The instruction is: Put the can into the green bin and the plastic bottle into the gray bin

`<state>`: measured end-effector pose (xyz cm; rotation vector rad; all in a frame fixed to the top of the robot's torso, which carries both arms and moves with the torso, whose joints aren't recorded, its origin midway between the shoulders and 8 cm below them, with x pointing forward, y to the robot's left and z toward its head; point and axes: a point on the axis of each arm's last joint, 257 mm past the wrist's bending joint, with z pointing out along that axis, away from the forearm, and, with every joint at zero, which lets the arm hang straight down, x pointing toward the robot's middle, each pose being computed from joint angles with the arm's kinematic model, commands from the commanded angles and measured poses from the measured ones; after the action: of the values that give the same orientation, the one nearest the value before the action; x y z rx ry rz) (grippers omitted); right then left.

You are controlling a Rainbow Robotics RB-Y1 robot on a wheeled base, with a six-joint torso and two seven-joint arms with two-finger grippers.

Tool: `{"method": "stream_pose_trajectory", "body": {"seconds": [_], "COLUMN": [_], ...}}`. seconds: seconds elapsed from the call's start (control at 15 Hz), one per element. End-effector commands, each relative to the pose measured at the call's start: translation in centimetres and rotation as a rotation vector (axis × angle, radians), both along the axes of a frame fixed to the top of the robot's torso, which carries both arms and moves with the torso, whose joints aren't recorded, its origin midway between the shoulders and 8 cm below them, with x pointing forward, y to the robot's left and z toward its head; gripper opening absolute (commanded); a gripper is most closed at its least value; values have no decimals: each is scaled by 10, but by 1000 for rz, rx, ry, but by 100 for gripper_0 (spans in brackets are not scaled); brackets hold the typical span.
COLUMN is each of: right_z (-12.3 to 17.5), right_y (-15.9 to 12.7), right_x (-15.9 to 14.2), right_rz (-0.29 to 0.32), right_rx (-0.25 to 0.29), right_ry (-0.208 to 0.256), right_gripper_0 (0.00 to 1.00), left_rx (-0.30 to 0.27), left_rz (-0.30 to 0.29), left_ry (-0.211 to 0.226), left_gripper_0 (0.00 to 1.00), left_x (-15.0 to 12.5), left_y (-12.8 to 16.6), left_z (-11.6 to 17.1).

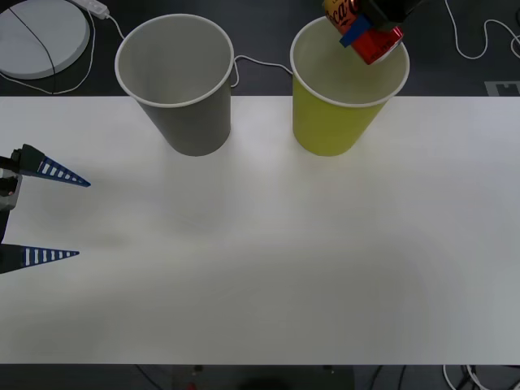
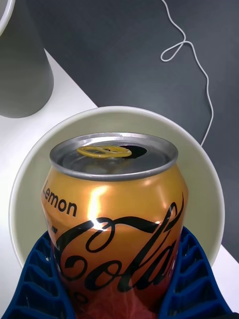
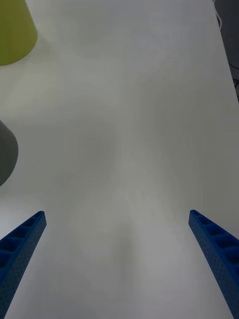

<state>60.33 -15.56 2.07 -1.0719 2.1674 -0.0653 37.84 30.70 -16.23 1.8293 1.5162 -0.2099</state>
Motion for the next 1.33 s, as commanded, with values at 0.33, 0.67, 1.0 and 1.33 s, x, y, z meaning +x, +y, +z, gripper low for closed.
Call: {"method": "stream_pose_trajectory", "body": {"seconds": [0.33,0.67,1.0,1.33], "right_z": [0,5,27,26], "right_y": [1,-8,-25,-48], "right_x": [-1,-9,-32,-75], "right_rz": [43,65,123,205], "right_rx": [-27,-22,84,120], "right_ry": [-11,6,17,-33], "right_gripper_0": [100,100,100,100], "left_rx": [0,0,0,0], "left_rz": [0,0,0,0], "left_ry": [0,0,0,0], "left_gripper_0": [100,100,100,100], "left_x": [0,0,0,0], "left_y": [0,0,0,0], "left_z": [0,0,0,0]}}
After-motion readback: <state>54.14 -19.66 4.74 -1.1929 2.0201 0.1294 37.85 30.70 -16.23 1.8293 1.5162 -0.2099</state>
